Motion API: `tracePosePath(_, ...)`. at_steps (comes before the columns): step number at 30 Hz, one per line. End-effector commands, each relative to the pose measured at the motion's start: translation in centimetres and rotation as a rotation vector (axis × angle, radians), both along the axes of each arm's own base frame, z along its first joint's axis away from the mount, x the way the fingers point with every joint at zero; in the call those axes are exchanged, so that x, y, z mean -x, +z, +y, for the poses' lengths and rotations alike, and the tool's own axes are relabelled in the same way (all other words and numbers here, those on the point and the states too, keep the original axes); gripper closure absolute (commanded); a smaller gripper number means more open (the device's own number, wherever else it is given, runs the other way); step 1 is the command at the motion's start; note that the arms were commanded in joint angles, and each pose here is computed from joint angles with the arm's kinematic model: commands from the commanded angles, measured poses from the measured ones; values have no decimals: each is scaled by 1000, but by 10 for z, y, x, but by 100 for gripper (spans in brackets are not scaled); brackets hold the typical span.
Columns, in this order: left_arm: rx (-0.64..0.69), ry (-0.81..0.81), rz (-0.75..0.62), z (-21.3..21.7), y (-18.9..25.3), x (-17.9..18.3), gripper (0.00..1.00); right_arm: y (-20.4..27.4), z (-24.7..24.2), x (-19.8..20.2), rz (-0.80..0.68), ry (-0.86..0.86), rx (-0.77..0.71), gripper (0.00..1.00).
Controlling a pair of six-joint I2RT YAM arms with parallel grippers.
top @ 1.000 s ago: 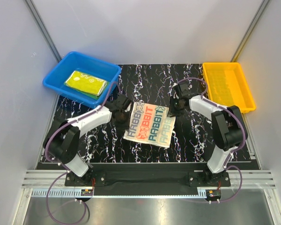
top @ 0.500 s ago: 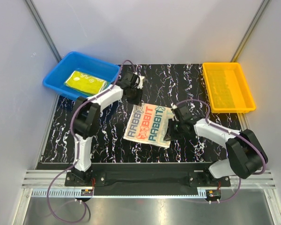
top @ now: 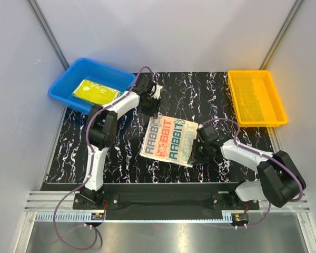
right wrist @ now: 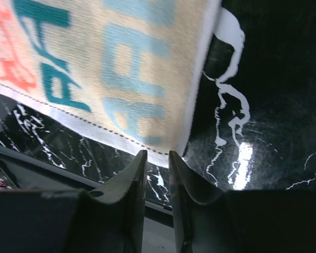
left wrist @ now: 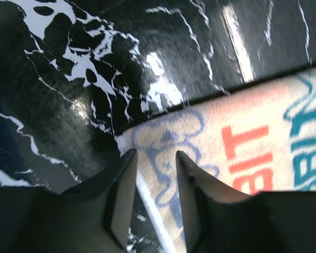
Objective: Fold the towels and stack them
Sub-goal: Fold the towel
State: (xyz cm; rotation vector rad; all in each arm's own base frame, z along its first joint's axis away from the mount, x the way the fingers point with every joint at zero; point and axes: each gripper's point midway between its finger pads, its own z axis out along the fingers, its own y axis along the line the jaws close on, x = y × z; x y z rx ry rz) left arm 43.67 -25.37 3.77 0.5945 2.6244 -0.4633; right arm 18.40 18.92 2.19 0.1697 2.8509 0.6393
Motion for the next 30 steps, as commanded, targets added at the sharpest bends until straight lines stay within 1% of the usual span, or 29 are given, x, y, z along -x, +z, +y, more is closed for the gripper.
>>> tracePosePath(1,-18,-114,-152,4,59,-10,57,36,11,-27,-139,80,-10,66)
tracePosePath(2,-37,-124,-150,6,56,-10,55,44,14,-35,-179,103,-11,64)
tracePosePath(3,-53,-134,-142,9,52,-10,55,58,18,-52,-237,145,-12,62)
tracePosePath(5,-61,-178,-108,10,39,-7,53,69,19,-73,-284,176,-1,57)
tracePosePath(6,-61,-189,-99,10,35,-7,52,78,20,-95,-315,202,-14,56)
tracePosePath(8,-38,-237,-93,4,31,-6,50,86,19,-117,-341,231,-61,52)
tracePosePath(9,-41,-243,-84,4,25,-7,50,90,22,-132,-355,278,-84,51)
tracePosePath(10,-49,-252,-88,5,22,-8,50,90,11,-146,-365,270,-80,50)
tracePosePath(11,-58,-253,-97,6,20,-11,49,89,8,-151,-359,288,-76,47)
tracePosePath(12,-68,-256,-93,8,15,-12,48,88,6,-165,-380,337,-64,46)
tracePosePath(13,-77,-258,-94,11,12,-14,48,84,-2,-173,-379,343,-43,46)
tracePosePath(16,-56,-247,-91,12,11,-23,48,69,-13,-191,-375,428,8,48)
tracePosePath(17,-16,-263,-93,5,17,-24,48,64,-20,-196,-367,432,5,49)
tracePosePath(18,-4,-272,-95,4,17,-26,47,58,-18,-202,-365,464,-14,51)
tracePosePath(20,9,-306,-94,0,15,-27,47,50,-21,-207,-348,476,-48,53)
tracePosePath(22,-3,-335,-96,0,11,-30,46,39,-28,-215,-330,484,-77,53)
tracePosePath(25,-68,-342,-57,10,-3,-33,47,23,-37,-225,-306,504,-60,53)
tracePosePath(26,-75,-344,-64,10,-4,-38,47,10,-41,-224,-268,506,-52,52)
tracePosePath(27,-75,-343,-66,11,-4,-39,47,11,-43,-232,-285,523,-37,52)
tracePosePath(30,-55,-377,-84,7,-1,-42,48,3,-43,-234,-272,555,-53,52)
